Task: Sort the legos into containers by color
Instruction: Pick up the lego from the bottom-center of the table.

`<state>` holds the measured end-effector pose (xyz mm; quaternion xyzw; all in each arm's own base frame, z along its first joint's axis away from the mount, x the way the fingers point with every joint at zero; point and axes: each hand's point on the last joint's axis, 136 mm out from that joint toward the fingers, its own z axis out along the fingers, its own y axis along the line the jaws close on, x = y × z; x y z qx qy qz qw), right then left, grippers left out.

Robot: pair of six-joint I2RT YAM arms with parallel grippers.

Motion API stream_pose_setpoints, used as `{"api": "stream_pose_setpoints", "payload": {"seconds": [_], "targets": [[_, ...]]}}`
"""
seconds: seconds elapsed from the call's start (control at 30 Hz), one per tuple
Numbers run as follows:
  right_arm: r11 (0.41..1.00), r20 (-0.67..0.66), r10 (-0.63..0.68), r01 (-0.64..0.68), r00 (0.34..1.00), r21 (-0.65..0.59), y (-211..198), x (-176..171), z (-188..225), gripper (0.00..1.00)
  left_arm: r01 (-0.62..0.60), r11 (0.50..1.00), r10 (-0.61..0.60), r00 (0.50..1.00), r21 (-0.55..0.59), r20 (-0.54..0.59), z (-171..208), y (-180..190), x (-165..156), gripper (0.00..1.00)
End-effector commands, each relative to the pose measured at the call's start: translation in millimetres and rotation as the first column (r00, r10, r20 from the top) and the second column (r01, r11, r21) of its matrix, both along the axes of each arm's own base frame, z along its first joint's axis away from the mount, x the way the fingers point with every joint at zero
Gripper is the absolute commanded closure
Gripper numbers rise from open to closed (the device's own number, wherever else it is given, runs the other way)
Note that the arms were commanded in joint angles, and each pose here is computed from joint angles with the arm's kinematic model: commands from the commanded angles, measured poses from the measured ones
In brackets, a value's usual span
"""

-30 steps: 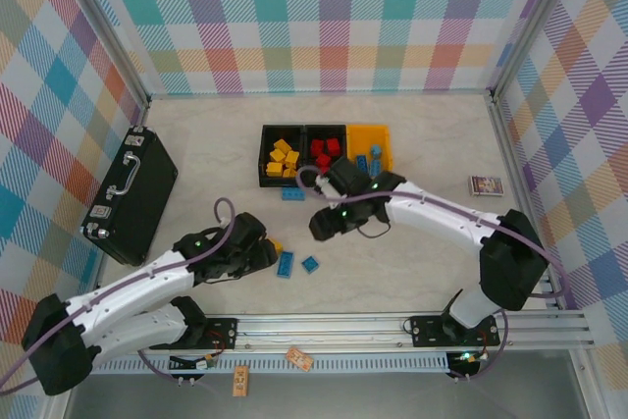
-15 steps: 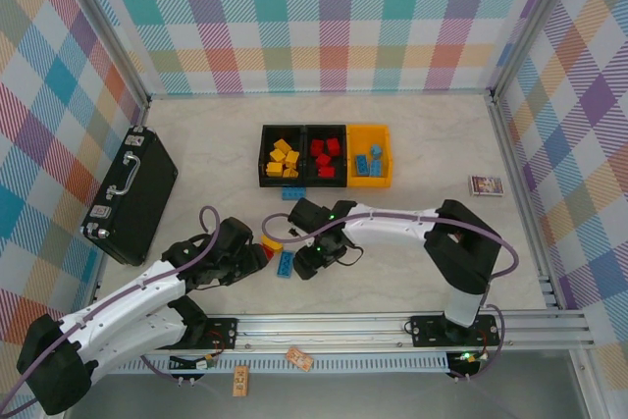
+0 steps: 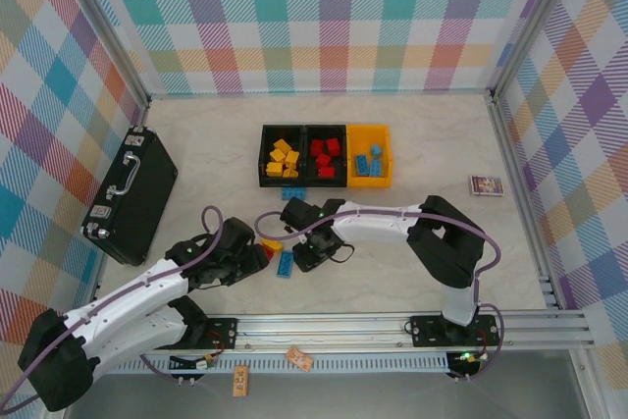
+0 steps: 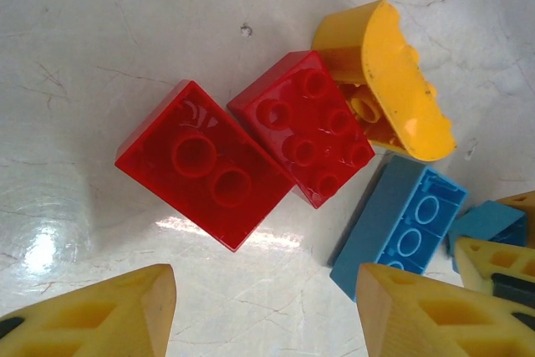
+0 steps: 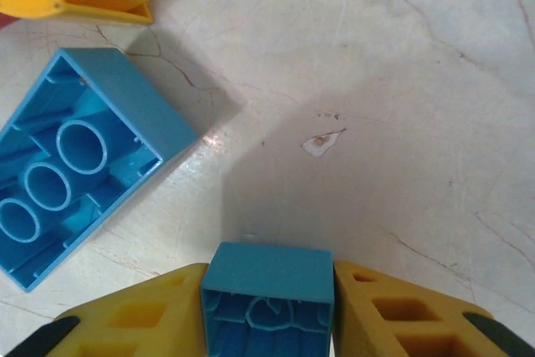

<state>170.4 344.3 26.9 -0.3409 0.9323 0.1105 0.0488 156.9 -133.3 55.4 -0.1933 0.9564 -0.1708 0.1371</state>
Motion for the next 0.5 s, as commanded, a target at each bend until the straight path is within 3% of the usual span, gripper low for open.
{"api": "stream_pose_setpoints", "payload": {"seconds": [0.0,0.47], "targets": [[0.998,0.027,-0.043,0.042,0.999,0.037,-4.0,9.9,24.1,0.61,0.02,1.0,-0.019,1.0,-0.024,0.011,8.5,-9.2,8.3,0.41],[0.935,0.127,-0.342,0.325,0.931,0.14,-87.2,96.8,92.2,0.62,0.2,0.979,-0.198,0.978,-0.029,0.069,25.7,-86.1,53.5,0.41]]}}
